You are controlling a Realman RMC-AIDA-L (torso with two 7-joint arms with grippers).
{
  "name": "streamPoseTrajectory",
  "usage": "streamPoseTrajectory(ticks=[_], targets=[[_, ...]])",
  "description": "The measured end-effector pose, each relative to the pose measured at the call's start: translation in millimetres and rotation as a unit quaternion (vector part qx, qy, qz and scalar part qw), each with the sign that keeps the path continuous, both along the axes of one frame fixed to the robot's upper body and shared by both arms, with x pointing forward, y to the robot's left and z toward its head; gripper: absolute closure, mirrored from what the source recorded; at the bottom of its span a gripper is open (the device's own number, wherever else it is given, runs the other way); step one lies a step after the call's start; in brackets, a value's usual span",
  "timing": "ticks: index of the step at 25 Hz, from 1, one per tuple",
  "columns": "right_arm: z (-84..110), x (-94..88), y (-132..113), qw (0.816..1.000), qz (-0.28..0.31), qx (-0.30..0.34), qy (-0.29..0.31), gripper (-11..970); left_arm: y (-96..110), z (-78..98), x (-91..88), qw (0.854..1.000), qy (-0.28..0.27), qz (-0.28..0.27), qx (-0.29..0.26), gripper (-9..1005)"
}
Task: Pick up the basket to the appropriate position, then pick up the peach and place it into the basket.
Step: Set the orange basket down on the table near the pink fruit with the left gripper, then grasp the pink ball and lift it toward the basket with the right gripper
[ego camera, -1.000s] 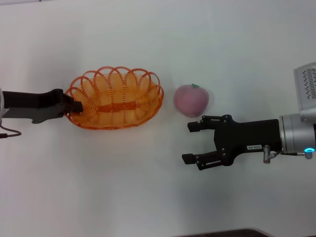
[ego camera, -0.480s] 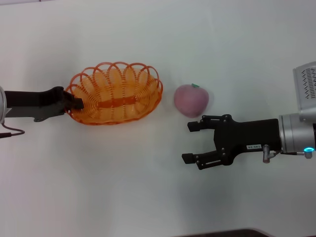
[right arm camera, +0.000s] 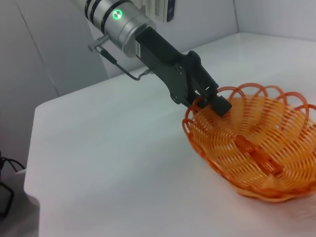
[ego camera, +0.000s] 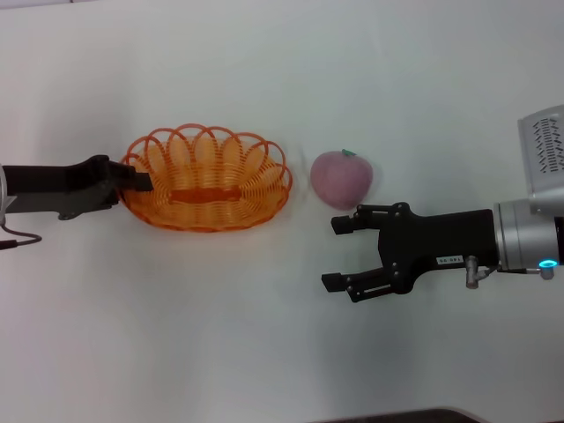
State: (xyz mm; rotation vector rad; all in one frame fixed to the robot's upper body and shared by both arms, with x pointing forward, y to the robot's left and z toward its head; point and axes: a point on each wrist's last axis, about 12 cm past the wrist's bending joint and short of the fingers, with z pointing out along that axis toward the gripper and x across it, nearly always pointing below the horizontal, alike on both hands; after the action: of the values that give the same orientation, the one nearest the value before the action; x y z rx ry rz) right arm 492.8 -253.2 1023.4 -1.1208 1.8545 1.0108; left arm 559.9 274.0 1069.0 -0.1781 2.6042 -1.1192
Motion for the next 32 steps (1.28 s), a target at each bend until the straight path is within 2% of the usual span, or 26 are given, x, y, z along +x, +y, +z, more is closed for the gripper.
streamPoseTrajectory(ticks=[4,17,22,26,28,32], targets=[[-0.2,-0.1,1.1,1.0,0.001,0.0,0.0,31,-1.8,-0.4,-2.8,1.0,0.005,-0.012,-0.006,829],[-1.4,-1.4,1.8,1.0,0.002,0.001,0.004,31,-1.1,-1.3,-3.5,1.0,0.006,-0.013,-0.003,290],[-1.2,-0.9,3.1,1.0,0.004,0.002,0.003,31,9.4,3.2,-1.0,1.0,-0.005,-0.01,0.01,124],[-0.9,0.4,3.9,1.0,0.005,0.002,0.001,30,23.0,11.1,0.4,0.998,-0.057,-0.029,0.011,101],[-1.1,1.3,3.9,1.0,0.003,0.0,0.0,30,26.6,15.0,-1.4,0.993,-0.105,-0.051,0.0,101],[-0.8,3.1,4.4,1.0,0.005,-0.005,0.001,30,29.0,20.6,-8.6,0.965,-0.233,-0.12,0.001,102]])
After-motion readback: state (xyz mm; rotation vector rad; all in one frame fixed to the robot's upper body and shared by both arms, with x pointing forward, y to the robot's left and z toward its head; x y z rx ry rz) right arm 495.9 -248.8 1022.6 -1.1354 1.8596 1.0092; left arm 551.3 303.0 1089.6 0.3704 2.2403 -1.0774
